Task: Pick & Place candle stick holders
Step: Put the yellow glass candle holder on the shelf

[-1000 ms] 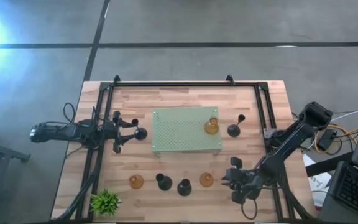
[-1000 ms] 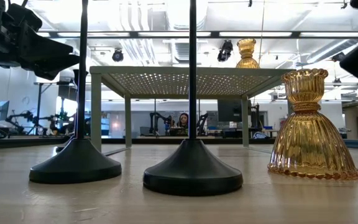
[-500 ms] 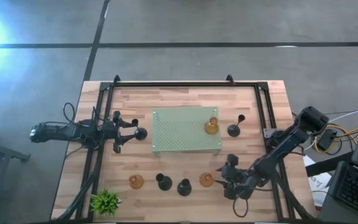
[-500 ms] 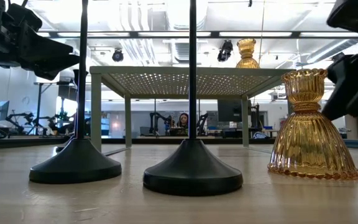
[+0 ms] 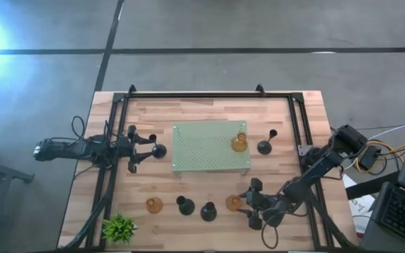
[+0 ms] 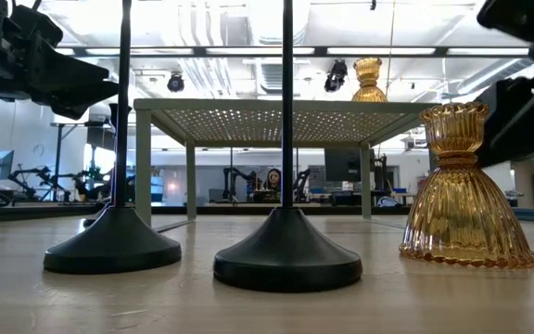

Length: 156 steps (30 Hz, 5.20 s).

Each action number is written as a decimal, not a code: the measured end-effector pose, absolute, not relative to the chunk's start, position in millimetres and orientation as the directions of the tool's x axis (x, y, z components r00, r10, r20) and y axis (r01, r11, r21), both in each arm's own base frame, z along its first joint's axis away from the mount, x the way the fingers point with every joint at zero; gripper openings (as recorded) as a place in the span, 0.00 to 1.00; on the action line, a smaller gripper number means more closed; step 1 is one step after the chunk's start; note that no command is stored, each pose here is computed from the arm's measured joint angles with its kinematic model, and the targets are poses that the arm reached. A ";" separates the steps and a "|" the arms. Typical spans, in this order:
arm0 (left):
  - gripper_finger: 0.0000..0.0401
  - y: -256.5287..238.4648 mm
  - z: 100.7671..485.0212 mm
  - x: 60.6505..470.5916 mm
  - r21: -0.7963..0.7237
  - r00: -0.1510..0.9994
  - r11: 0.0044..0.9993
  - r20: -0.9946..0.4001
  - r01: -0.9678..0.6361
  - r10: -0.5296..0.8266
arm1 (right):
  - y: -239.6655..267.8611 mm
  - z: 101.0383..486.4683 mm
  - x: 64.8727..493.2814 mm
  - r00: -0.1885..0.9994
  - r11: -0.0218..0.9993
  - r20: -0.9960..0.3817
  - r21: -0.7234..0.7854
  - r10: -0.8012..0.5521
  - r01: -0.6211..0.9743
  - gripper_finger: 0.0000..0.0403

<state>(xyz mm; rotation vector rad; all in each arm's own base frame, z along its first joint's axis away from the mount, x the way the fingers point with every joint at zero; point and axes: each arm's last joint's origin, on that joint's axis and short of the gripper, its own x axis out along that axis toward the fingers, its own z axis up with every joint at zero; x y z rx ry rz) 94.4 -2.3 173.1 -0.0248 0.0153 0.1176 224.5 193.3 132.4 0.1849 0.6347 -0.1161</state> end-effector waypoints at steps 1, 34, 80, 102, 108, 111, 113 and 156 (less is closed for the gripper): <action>0.56 -2.3 173.1 94.4 -0.024 0.993 0.993 -0.017 -0.117 0.117 | 192.9 129.8 225.7 0.797 0.977 -0.602 0.132 -0.056 0.168 0.58; 0.56 -2.3 173.1 94.4 -0.023 0.993 0.993 -0.017 -0.117 0.117 | 183.4 123.7 253.3 0.859 0.959 -0.504 0.188 -0.089 0.210 0.55; 0.56 -2.3 173.2 94.4 -0.024 0.993 0.993 -0.016 -0.118 0.117 | 108.9 345.9 268.3 0.892 0.997 -0.451 -0.072 -0.009 -0.026 0.30; 0.56 -2.3 173.2 94.4 -0.024 0.993 0.993 -0.016 -0.117 0.116 | -57.4 363.0 304.4 0.817 0.870 -0.403 -0.092 0.412 -0.484 0.30; 0.56 -2.3 173.1 94.4 -0.024 0.993 0.993 -0.017 -0.117 0.117 | -98.8 340.8 315.2 0.775 0.836 -0.382 -0.010 0.504 -0.549 0.30; 0.56 -2.3 173.1 94.4 -0.024 0.993 0.993 -0.016 -0.117 0.117 | -115.1 333.1 320.1 0.767 0.831 -0.393 -0.013 0.508 -0.557 0.30; 0.56 -2.3 173.1 94.4 -0.024 0.993 0.993 -0.017 -0.117 0.117 | -123.4 329.4 324.1 0.754 0.821 -0.406 -0.015 0.517 -0.571 0.30; 0.56 -2.3 173.1 94.4 -0.024 0.993 0.993 -0.016 -0.117 0.117 | -168.3 272.1 370.6 0.531 0.586 -0.457 -0.027 0.713 -0.810 0.30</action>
